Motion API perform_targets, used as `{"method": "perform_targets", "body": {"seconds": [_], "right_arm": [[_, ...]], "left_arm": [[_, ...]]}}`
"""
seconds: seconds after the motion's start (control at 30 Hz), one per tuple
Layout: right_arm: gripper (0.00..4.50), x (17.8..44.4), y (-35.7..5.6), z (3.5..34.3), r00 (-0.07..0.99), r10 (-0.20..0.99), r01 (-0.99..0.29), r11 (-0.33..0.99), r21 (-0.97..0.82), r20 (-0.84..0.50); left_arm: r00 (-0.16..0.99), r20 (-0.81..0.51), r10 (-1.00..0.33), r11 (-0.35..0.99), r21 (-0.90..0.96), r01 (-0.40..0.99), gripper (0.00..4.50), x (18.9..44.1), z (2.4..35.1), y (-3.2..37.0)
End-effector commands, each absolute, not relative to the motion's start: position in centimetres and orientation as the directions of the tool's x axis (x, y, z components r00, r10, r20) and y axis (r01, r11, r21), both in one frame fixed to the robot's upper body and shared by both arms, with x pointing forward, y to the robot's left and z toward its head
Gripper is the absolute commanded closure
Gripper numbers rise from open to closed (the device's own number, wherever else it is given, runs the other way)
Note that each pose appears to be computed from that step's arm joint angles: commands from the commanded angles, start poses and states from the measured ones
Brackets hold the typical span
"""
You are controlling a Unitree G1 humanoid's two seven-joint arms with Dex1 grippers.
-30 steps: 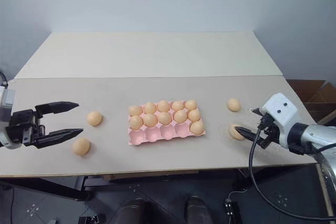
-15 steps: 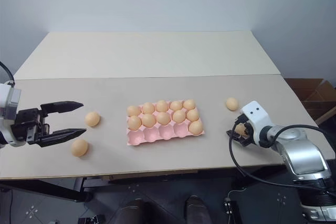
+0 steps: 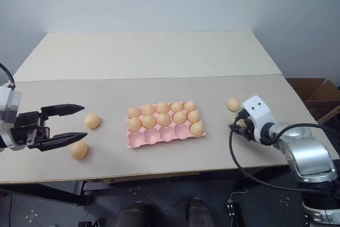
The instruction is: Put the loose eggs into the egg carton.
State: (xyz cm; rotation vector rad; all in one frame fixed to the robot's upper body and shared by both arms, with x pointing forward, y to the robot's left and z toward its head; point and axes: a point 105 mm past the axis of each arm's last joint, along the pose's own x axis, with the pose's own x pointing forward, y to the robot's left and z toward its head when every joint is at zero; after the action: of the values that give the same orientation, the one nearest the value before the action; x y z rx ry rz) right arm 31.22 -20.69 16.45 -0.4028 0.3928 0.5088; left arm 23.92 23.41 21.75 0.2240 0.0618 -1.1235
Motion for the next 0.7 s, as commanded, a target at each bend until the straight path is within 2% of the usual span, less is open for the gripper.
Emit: {"method": "perform_targets", "body": {"seconds": [0.03, 0.13, 0.23, 0.37, 0.67, 0.7], "right_arm": [[2.42, 29.5, -15.2, 19.2, 0.744, 0.561, -0.661, 0.700, -0.271, -0.362], [2.42, 28.4, -10.2, 18.5, 0.647, 0.684, -0.761, 0.608, -0.228, -0.338], [2.42, 28.9, -7.1, 16.9, 0.630, 0.696, -0.775, 0.595, -0.215, -0.344], [2.42, 30.3, -6.5, 15.6, 0.680, 0.639, -0.730, 0.636, -0.249, -0.360], [2.42, 30.5, -7.3, 15.6, 0.690, 0.622, -0.720, 0.638, -0.272, -0.369], [2.07, 30.3, -7.3, 15.5, 0.682, 0.629, -0.728, 0.632, -0.265, -0.372]], "left_arm": [[0.396, -0.148, -0.906, 0.368, 0.182, 0.912, 0.00, 23.9, 22.8, 23.0], [0.374, -0.147, -0.916, 0.346, 0.181, 0.920, 0.00, 24.2, 22.6, 22.5], [0.368, -0.141, -0.919, 0.342, 0.180, 0.922, 0.00, 24.5, 22.5, 22.2], [0.367, -0.133, -0.921, 0.341, 0.186, 0.922, 0.00, 24.5, 22.7, 22.2], [0.379, -0.134, -0.916, 0.351, 0.191, 0.916, 0.00, 24.2, 22.8, 22.3], [0.380, -0.134, -0.915, 0.352, 0.191, 0.916, 0.00, 24.1, 22.7, 22.3]]}}
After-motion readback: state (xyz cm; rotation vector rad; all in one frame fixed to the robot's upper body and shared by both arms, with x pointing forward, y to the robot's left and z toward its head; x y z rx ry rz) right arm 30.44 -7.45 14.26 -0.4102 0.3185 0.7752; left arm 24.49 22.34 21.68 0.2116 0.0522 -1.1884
